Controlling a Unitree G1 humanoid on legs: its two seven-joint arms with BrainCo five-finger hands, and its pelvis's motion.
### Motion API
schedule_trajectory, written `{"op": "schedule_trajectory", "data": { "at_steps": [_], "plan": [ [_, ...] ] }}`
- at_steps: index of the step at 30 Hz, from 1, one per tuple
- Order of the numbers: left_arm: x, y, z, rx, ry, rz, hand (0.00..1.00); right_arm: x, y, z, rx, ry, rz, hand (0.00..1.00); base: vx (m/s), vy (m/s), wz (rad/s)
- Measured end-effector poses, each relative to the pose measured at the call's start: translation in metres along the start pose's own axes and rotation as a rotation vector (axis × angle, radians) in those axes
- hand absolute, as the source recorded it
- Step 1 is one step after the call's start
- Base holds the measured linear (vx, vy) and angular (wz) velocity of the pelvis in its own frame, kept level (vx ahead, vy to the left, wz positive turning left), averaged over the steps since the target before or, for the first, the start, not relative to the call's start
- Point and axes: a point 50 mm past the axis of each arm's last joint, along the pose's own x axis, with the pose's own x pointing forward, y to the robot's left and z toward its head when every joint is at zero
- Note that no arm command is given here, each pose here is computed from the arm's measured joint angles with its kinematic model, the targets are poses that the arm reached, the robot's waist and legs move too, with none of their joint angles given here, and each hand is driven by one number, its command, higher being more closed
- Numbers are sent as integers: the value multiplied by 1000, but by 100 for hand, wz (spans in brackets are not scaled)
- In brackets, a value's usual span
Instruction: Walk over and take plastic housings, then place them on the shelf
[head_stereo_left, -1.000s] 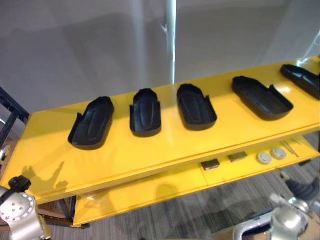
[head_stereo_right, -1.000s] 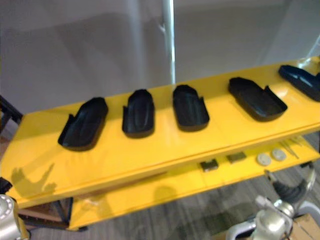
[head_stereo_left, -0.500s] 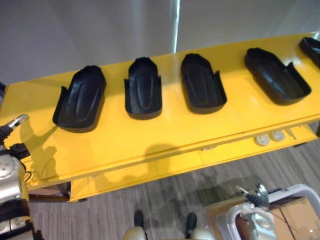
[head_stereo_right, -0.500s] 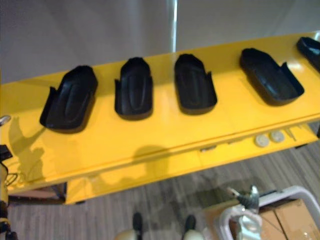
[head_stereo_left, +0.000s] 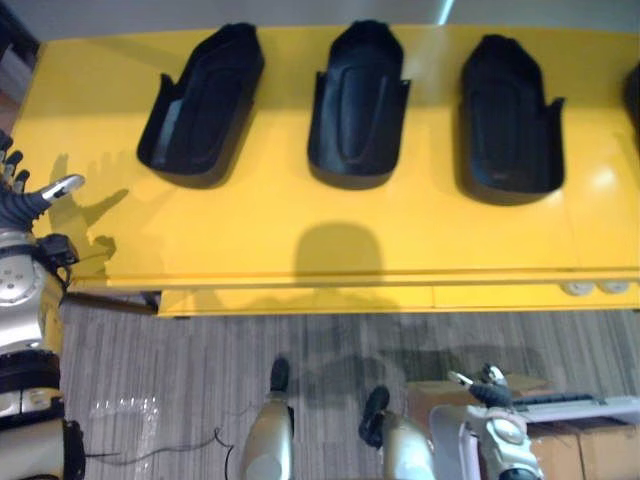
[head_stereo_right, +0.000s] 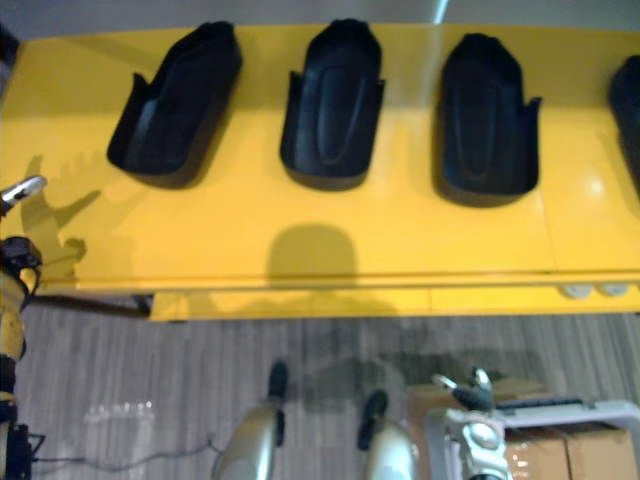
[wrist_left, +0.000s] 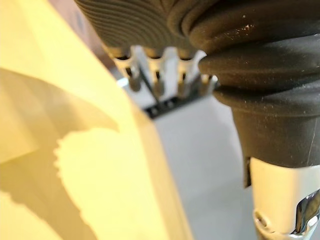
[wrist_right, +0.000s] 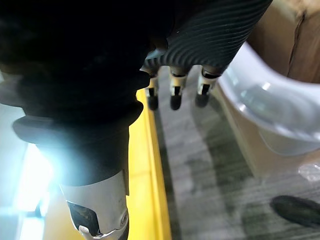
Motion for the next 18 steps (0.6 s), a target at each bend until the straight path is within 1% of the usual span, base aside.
{"op": "schedule_trajectory", "data": {
  "at_steps": [2, 4, 8, 11, 18],
  "plan": [
    [1, -1, 2, 6, 1, -43, 0, 0, 5, -1, -16, 4, 29, 0, 8, -17, 11],
    [2, -2, 3, -20, 3, -61, 0, 0, 5, -1, -18, 3, 33, 0, 0, 0, 0],
    [0, -12, -2, -34, 25, -132, 0, -2, 5, -9, -26, 37, 35, 0, -48, -8, -5],
    [0, -14, -3, -61, 32, -146, 0, -3, 10, -10, -49, 41, 60, 0, -44, -18, -12],
    [0, -23, -4, -88, 34, -173, 0, -3, 12, -11, -46, 38, 65, 0, 2, -2, -5]
  ]
}}
